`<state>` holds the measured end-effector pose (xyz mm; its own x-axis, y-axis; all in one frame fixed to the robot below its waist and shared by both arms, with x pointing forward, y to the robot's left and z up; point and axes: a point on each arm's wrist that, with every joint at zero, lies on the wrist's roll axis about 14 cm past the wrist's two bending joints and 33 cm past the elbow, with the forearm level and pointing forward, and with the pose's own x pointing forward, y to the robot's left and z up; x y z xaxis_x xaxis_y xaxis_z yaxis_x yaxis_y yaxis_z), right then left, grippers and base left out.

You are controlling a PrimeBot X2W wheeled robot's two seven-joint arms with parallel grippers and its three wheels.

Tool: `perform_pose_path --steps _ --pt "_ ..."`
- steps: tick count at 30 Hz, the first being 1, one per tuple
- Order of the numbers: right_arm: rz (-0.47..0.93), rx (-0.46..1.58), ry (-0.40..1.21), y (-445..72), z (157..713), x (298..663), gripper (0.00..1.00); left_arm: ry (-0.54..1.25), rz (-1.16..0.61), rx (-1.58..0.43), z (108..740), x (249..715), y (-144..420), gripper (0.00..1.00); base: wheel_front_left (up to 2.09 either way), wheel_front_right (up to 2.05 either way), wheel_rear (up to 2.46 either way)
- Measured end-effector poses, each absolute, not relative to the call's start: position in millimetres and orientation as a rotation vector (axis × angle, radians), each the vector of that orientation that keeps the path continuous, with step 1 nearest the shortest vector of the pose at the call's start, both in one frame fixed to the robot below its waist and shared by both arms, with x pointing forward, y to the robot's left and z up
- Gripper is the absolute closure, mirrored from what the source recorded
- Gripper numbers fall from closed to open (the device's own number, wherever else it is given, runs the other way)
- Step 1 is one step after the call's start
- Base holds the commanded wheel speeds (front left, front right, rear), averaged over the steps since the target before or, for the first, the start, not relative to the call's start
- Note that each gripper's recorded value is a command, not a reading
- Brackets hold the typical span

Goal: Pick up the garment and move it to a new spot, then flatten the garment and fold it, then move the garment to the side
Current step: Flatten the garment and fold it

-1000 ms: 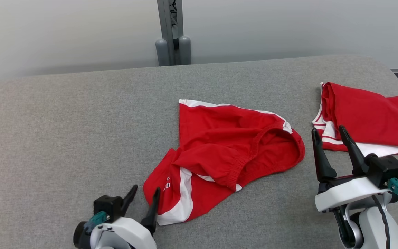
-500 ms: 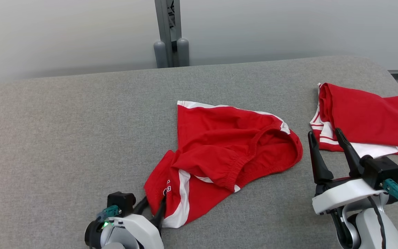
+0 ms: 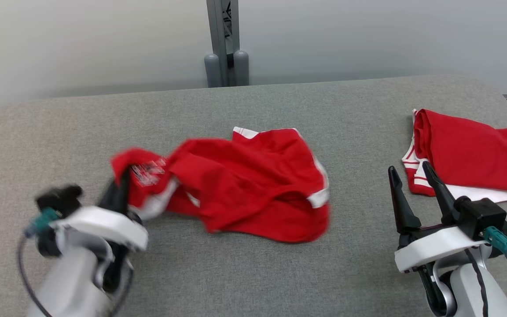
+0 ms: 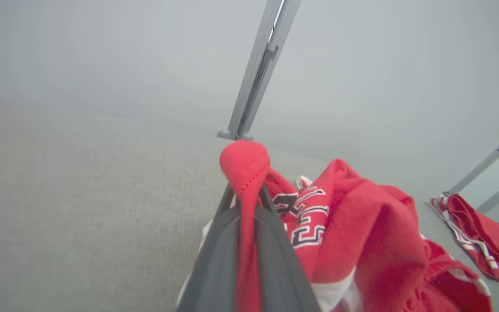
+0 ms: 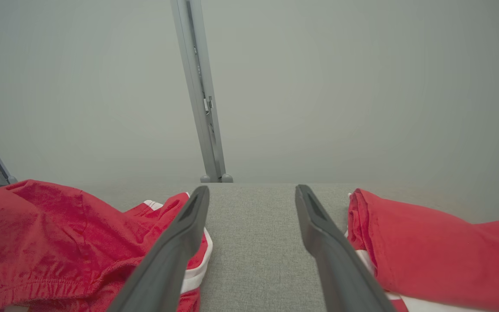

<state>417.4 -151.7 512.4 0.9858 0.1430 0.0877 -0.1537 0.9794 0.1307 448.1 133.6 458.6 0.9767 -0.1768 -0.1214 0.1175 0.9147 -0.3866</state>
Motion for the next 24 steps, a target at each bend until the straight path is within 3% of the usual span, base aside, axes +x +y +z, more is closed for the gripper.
perform_pose_path --steps 6,12,17,23,24 --pt "0.155 0.136 -0.087 -150.2 515.5 419.4 0.0 -0.136 -0.172 -0.32 560.3 489.9 149.2 1.0 0.0 0.0 0.0" --pt "0.135 0.141 -0.098 -157.4 519.1 420.0 0.0 -0.36 -0.43 -0.235 644.1 492.1 58.2 1.0 0.0 0.0 0.0" --pt "0.096 0.137 -0.112 -172.1 524.2 418.2 0.0 -0.258 -0.701 -0.168 616.2 462.5 -42.1 1.0 0.0 0.0 0.0" --pt "0.025 0.12 -0.129 -199.0 530.1 419.3 0.0 0.025 -0.918 -0.058 525.3 420.5 -108.2 1.0 0.0 0.0 0.0" --pt "0.013 0.118 -0.129 -203.1 529.9 419.2 0.0 0.074 -0.95 -0.052 510.3 410.4 -116.2 0.65 0.0 0.0 0.0"
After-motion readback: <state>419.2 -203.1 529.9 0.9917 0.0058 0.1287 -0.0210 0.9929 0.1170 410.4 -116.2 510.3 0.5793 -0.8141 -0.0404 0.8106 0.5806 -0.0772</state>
